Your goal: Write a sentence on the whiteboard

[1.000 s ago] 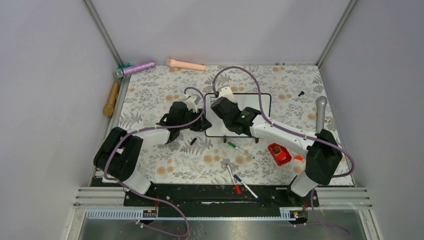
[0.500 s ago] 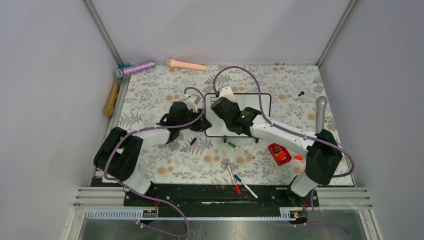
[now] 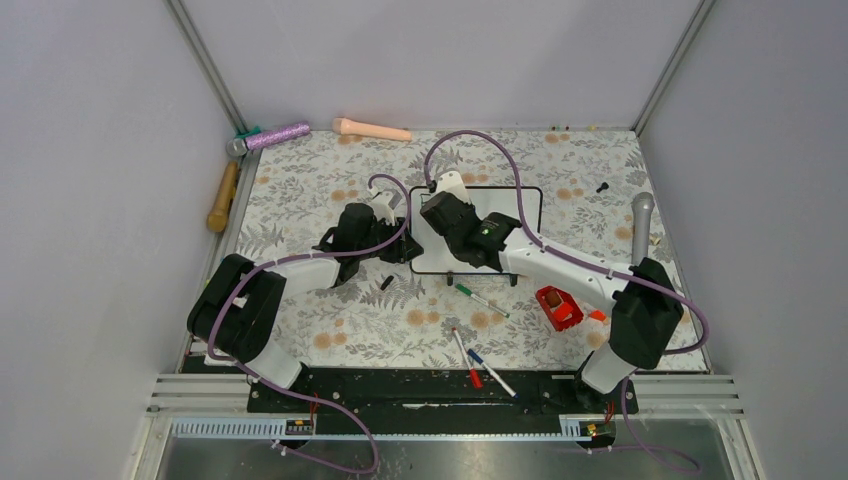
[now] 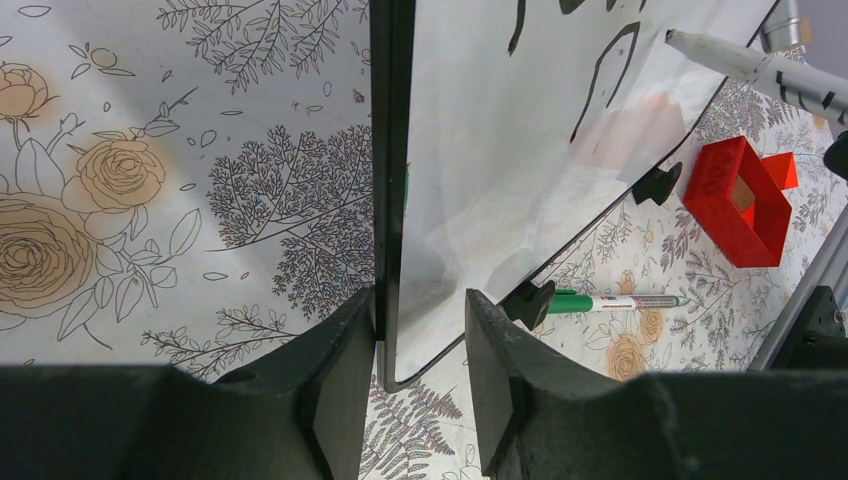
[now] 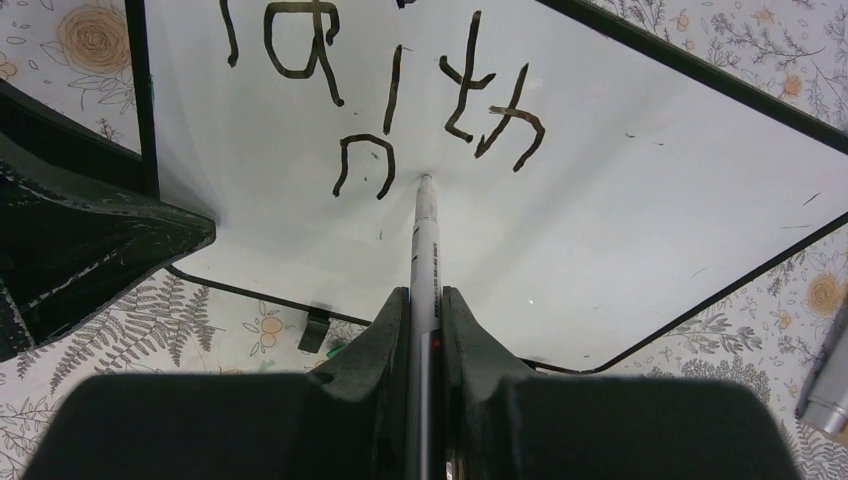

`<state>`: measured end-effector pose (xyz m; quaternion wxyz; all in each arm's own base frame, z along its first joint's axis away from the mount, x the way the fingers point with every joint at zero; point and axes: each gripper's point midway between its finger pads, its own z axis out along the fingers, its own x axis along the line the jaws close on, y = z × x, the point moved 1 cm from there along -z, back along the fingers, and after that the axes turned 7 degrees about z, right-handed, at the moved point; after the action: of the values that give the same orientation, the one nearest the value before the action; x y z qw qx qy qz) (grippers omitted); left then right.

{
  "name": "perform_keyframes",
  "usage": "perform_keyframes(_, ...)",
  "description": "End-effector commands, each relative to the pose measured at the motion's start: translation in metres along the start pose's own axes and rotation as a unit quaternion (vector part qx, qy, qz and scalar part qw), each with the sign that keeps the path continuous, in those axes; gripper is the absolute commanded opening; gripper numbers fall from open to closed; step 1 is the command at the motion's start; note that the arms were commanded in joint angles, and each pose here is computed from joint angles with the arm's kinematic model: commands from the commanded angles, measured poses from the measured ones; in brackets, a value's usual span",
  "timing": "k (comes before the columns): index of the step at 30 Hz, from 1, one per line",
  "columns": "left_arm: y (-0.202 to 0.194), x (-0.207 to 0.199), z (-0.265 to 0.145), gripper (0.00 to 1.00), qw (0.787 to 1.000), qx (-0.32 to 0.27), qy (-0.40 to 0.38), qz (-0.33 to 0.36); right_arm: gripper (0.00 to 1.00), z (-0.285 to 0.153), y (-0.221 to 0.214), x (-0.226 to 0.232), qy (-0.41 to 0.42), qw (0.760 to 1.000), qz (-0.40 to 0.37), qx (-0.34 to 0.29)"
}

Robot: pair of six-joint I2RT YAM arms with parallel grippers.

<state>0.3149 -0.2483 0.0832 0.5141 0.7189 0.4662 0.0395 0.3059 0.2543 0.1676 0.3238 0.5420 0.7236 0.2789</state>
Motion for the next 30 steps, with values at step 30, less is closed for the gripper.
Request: perform_keyframes(30,0.026,-0.013,-0.002,0.37,0.999,-0.036,-0.025,0.023,0.00,-0.003,0.004,-0.020,-0.045,0.999,-0.006,-0.011)
